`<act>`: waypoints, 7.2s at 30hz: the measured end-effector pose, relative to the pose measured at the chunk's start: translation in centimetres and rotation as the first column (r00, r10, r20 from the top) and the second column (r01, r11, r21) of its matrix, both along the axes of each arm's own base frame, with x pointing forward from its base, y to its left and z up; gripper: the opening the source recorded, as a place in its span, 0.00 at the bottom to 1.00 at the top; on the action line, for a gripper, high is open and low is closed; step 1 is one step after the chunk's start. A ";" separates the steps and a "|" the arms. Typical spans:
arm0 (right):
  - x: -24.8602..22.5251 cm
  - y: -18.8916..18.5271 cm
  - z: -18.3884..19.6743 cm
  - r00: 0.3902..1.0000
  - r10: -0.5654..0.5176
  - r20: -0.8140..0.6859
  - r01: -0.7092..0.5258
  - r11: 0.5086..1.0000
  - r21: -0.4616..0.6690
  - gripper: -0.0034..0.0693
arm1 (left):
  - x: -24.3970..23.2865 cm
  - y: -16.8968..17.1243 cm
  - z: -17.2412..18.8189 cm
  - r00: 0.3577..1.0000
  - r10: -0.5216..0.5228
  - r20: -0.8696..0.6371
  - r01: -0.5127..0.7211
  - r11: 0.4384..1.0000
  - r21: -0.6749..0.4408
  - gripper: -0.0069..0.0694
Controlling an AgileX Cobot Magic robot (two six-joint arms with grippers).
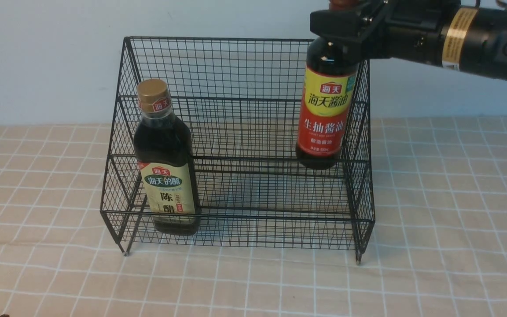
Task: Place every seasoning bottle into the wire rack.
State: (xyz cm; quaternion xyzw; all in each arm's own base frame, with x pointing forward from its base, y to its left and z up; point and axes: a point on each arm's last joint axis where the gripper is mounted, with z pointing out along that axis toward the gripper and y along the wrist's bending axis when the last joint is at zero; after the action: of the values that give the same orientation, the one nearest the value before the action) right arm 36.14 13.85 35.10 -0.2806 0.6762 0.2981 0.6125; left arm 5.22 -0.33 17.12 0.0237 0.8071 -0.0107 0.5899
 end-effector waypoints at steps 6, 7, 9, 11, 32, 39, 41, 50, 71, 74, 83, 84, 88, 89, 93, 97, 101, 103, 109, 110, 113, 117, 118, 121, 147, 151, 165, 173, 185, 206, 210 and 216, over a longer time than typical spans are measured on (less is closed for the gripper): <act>-0.1 0.1 -0.4 0.999 0.030 0.017 -0.029 0.997 -0.069 0.42 | 0.0 0.0 0.0 1.000 0.000 0.000 0.000 1.000 0.000 0.08; -0.2 0.2 -0.5 0.998 0.053 0.016 -0.052 0.995 -0.079 0.42 | 0.0 0.0 0.0 1.000 0.000 0.000 0.000 1.000 0.000 0.08; 0.0 0.3 -1.2 0.999 0.051 0.001 -0.051 0.993 -0.111 0.42 | 0.0 0.0 0.0 1.000 0.000 0.000 0.000 1.000 0.000 0.08; 0.3 0.4 -1.9 0.998 0.057 -0.025 -0.060 0.991 -0.123 0.42 | 0.0 0.0 0.0 1.000 0.000 0.000 0.000 1.000 0.000 0.08; 1.5 1.0 -5.8 0.978 0.093 -0.188 -0.120 0.983 -0.137 0.42 | 0.0 0.0 0.0 1.000 0.000 0.000 0.000 1.000 0.000 0.08; 0.2 0.8 -3.4 0.981 0.107 -0.164 -0.129 0.983 -0.129 0.58 | 0.0 0.0 0.0 1.000 0.000 0.000 0.000 1.000 0.000 0.08; -0.2 0.7 -2.7 0.982 0.107 -0.155 -0.128 0.982 -0.138 0.60 | 0.0 0.0 0.0 1.000 0.000 0.000 0.000 1.000 0.000 0.08; -4.7 -1.0 4.1 0.996 0.042 -0.081 -0.049 0.995 -0.090 0.63 | 0.0 0.0 0.0 1.000 0.000 0.000 0.000 1.000 0.000 0.08; -16.4 -12.6 16.4 0.724 -0.317 0.613 0.534 0.820 -0.206 0.03 | 0.0 0.0 0.0 1.000 0.000 0.000 0.000 1.000 0.000 0.08; -16.6 -14.3 17.2 0.627 -0.493 0.603 0.671 0.735 -0.097 0.03 | 0.0 0.0 0.0 1.000 0.000 0.000 0.000 1.000 0.000 0.08; -14.0 -16.1 10.5 0.675 -0.703 0.223 0.716 0.698 0.034 0.03 | 0.0 0.0 0.0 1.000 0.000 0.000 0.000 1.000 0.000 0.08; -13.6 -15.9 9.5 0.695 -0.684 0.223 0.704 0.710 -0.015 0.03 | 0.0 0.0 0.0 1.000 0.000 0.000 0.000 1.000 0.000 0.08; -12.8 -15.9 7.5 0.715 -0.589 0.377 0.690 0.682 -0.244 0.03 | 0.0 0.0 0.0 1.000 0.000 0.000 0.000 1.000 0.000 0.08; -12.7 -15.9 7.3 0.710 -0.496 0.499 0.693 0.615 -0.376 0.03 | 0.0 0.0 0.0 1.000 0.000 0.000 0.000 1.000 0.000 0.08; -12.6 -15.6 7.5 0.662 -0.188 0.725 0.739 0.321 -0.592 0.03 | 0.0 0.0 0.0 1.000 0.000 -0.001 0.000 1.000 0.000 0.08; -12.5 -15.3 7.7 0.635 -0.186 0.749 0.766 0.273 -0.582 0.03 | 0.0 0.0 0.0 1.000 0.000 -0.001 0.000 1.000 0.000 0.08; -12.4 -15.6 7.1 0.625 -0.412 0.663 0.778 0.398 -0.487 0.03 | 0.0 0.0 0.0 1.000 0.000 -0.001 0.000 1.000 0.000 0.08; -12.4 -15.8 6.0 0.629 -0.540 0.560 0.777 0.471 -0.418 0.03 | 0.0 0.0 0.0 1.000 0.000 -0.001 0.000 1.000 0.000 0.08; -12.3 -15.8 2.7 0.642 -0.731 0.231 0.766 0.602 -0.226 0.03 | 0.0 0.0 0.0 1.000 0.000 -0.001 0.000 1.000 0.000 0.08; -12.3 -15.7 1.9 0.650 -0.737 0.185 0.759 0.616 -0.211 0.03 | 0.0 0.0 0.0 1.000 0.000 -0.001 0.000 1.000 0.000 0.08; -12.4 -15.4 0.4 0.678 -0.711 0.188 0.732 0.629 -0.261 0.03 | 0.0 0.0 0.0 1.000 0.000 -0.001 0.000 1.000 0.000 0.08; -12.6 -14.9 -1.1 0.790 -0.438 0.429 0.612 0.520 -0.596 0.03 | 0.0 0.0 0.0 1.000 0.000 -0.001 0.000 1.000 0.000 0.08; -12.7 -14.8 -1.2 0.805 -0.347 0.482 0.594 0.454 -0.665 0.03 | 0.0 0.0 0.0 1.000 0.000 -0.001 0.000 1.000 0.000 0.08; -12.7 -15.2 -1.2 0.805 -0.191 0.562 0.593 0.266 -0.760 0.03 | 0.0 0.0 0.0 1.000 0.000 -0.001 0.000 1.000 0.000 0.08; -13.8 -12.4 -4.9 0.798 -0.499 -0.338 0.554 0.829 0.084 0.03 | 0.0 0.0 0.0 1.000 0.000 -0.001 0.000 1.000 0.000 0.08; -14.6 -10.8 -5.0 0.874 -0.344 -0.345 0.389 0.918 0.071 0.03 | 0.0 0.0 0.0 1.000 0.000 -0.001 0.000 1.000 0.000 0.08; -15.6 -9.3 -4.6 0.929 -0.135 -0.346 0.189 0.974 0.128 0.03 | 0.0 0.0 0.0 1.000 0.000 -0.001 0.000 1.000 0.000 0.08; -15.4 -9.3 -3.8 0.931 -0.115 -0.348 0.211 0.944 0.253 0.03 | 0.0 0.0 0.0 1.000 0.000 -0.001 0.000 1.000 0.000 0.08; -15.3 -8.9 -0.7 0.977 0.130 -0.166 0.010 0.760 0.650 0.03 | 0.0 0.0 0.0 1.000 0.000 -0.001 0.000 1.000 0.000 0.08; -24.3 -11.6 4.6 0.902 -0.430 -0.039 0.366 0.714 0.596 0.03 | 0.0 0.0 0.0 1.000 0.000 -0.001 0.000 1.000 0.000 0.08; -24.4 -11.8 4.4 0.883 -0.468 -0.049 0.410 0.713 0.569 0.03 | 0.0 0.0 0.0 1.000 0.000 -0.001 0.000 1.000 0.000 0.08; -24.5 -11.6 4.5 0.896 -0.440 -0.057 0.386 0.708 0.592 0.03 | 0.0 0.0 0.0 1.000 0.000 -0.001 0.000 1.000 0.000 0.08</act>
State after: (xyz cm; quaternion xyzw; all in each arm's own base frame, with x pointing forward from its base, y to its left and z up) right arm 11.62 2.22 39.58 0.0688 0.5675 0.3353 0.7488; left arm 5.21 -0.33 17.12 0.0237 0.8073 -0.0107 0.5895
